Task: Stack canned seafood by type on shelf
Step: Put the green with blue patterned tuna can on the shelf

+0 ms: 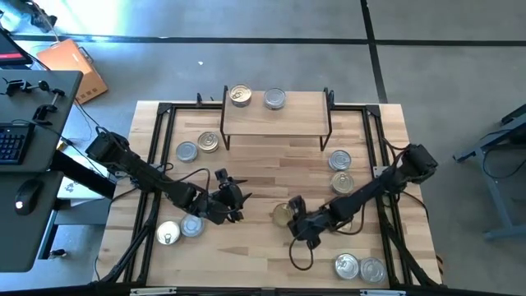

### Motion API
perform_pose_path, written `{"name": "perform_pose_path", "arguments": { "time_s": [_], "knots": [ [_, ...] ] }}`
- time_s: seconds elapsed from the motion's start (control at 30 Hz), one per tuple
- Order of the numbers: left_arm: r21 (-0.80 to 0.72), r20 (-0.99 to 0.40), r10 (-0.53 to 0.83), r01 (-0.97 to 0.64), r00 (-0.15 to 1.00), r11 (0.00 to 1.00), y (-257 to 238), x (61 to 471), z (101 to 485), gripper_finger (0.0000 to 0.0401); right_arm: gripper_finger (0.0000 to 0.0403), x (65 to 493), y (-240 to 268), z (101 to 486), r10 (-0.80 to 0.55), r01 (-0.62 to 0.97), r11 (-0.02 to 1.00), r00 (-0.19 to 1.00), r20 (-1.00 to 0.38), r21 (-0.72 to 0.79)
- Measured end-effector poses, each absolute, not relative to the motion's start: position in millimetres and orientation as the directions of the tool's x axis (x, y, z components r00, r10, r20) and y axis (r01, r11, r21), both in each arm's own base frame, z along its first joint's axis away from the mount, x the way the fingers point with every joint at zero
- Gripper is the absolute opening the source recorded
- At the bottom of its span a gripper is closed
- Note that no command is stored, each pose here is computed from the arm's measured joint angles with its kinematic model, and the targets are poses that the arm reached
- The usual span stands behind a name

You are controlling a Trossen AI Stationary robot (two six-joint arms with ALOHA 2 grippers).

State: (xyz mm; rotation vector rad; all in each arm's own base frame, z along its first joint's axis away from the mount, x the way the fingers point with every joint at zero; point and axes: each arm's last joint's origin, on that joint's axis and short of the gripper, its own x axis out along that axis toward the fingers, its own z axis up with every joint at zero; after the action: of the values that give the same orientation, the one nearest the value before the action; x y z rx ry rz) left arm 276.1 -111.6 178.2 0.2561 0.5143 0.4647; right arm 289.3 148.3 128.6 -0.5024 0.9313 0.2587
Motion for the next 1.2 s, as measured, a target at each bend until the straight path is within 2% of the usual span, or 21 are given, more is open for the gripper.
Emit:
{"name": "perform_pose_path", "arguments": {
  "time_s": [0.23,0.43,0.6,0.97,1.2],
  "knots": [
    [0.38,-0.41,0.467,-0.318,0.784,0.869,-120,273,178,0.0213,0.0001,295,130,142,0.002,-0.374,0.885,0.599,-0.8,-0.278],
    [0.542,-0.352,0.481,-0.245,0.803,0.804,-140,277,159,0.0213,0.0,305,113,144,0.082,-0.394,0.897,0.595,-0.8,-0.201],
    [0.604,-0.324,0.462,-0.195,0.825,0.773,-150,286,140,0.0213,0.0,316,98,148,0.127,-0.379,0.91,0.641,-0.757,-0.168],
    [0.588,-0.329,0.414,-0.159,0.849,0.793,-153,291,134,0.0213,0.0,326,82,171,0.181,-0.352,0.925,0.738,-0.65,-0.142],
    [0.577,-0.337,0.395,-0.144,0.855,0.804,-153,292,134,0.0213,0.0,326,80,171,0.181,-0.345,0.929,0.736,-0.652,-0.132]
  ]
}}
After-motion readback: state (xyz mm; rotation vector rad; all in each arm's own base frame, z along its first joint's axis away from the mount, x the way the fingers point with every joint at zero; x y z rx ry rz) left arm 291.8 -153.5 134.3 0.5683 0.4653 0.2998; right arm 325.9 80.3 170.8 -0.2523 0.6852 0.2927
